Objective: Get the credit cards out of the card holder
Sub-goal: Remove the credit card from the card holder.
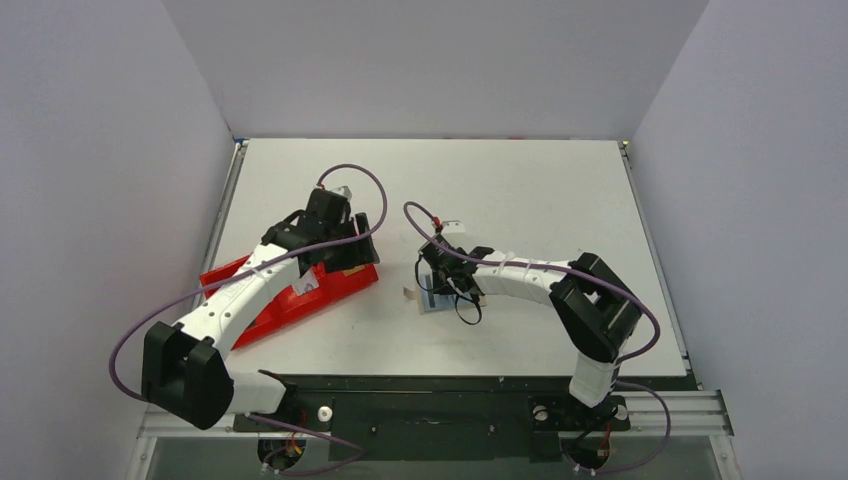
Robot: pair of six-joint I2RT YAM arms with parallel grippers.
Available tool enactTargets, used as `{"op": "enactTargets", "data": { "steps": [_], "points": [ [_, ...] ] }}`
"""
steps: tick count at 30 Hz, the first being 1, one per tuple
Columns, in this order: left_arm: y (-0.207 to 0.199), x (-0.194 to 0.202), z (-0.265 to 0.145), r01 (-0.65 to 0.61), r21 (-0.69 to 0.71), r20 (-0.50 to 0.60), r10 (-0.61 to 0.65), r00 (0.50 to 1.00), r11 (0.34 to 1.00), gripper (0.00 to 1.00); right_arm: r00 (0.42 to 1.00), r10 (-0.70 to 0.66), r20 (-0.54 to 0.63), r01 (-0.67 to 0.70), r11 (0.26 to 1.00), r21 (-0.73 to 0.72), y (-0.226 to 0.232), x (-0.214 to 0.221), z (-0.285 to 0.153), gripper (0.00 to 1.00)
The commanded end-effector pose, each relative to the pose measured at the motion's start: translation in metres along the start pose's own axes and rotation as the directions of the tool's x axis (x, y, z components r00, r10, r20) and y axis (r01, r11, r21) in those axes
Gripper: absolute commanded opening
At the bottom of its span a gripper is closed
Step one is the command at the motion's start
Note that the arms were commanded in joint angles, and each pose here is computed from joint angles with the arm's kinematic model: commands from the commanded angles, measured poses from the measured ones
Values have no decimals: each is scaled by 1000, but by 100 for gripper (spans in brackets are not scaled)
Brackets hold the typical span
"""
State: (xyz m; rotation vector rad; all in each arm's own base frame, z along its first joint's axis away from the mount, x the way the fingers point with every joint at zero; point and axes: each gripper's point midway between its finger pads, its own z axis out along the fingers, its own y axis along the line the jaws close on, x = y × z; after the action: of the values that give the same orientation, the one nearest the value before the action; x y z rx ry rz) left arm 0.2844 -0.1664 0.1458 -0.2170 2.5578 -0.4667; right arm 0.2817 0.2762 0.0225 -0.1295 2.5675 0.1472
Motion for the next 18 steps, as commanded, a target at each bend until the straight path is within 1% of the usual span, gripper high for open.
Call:
{"op": "enactTargets", "data": {
  "steps": [1,2,5,8,9,10,11,12,13,14,15,16,17,18],
  "points": [
    [-13,-5,3,-4,28,11,3,1000,1000,60,997,34,-64,-34,999,-13,-14,21,12,13],
    [-14,-4,4,-3,31,9,3,1000,1000,60,996,43,-81,-46,998,-32,-15,25,12,7],
    [-20,-2,7,-9,47,-3,9,1000,999,60,992,95,-85,-104,989,-109,-13,21,14,0],
    [-31,2,11,-9,72,-15,10,1000,997,60,982,132,-136,-160,962,-221,-4,27,13,0],
    [-37,3,14,-16,85,-21,17,1000,996,59,980,149,-135,-179,952,-246,-4,26,15,0],
    [-40,5,16,-13,91,-25,16,1000,996,57,975,158,-158,-198,938,-285,2,28,13,0],
    [-47,7,20,-20,103,-34,23,999,995,53,973,171,-153,-212,928,-308,3,26,14,0],
    [-51,8,22,-13,111,-40,18,999,994,51,968,179,-174,-229,915,-332,6,28,12,0],
    [-59,12,27,-17,131,-54,25,998,991,45,968,194,-162,-240,902,-358,8,23,13,0],
    [-66,13,29,-14,151,-55,23,998,988,41,963,201,-177,-256,888,-383,12,24,10,0],
    [-70,18,37,-2,156,-81,15,997,988,31,960,218,-174,-271,875,-401,13,22,10,0],
    [-77,20,39,-6,176,-83,21,996,984,25,958,219,-185,-279,863,-422,16,22,8,0],
    [-80,26,48,4,177,-112,16,994,984,14,954,231,-190,-294,848,-441,18,21,7,0],
    [-86,27,52,2,192,-114,20,993,981,9,952,237,-192,-300,841,-450,19,20,7,0]
  ]
}}
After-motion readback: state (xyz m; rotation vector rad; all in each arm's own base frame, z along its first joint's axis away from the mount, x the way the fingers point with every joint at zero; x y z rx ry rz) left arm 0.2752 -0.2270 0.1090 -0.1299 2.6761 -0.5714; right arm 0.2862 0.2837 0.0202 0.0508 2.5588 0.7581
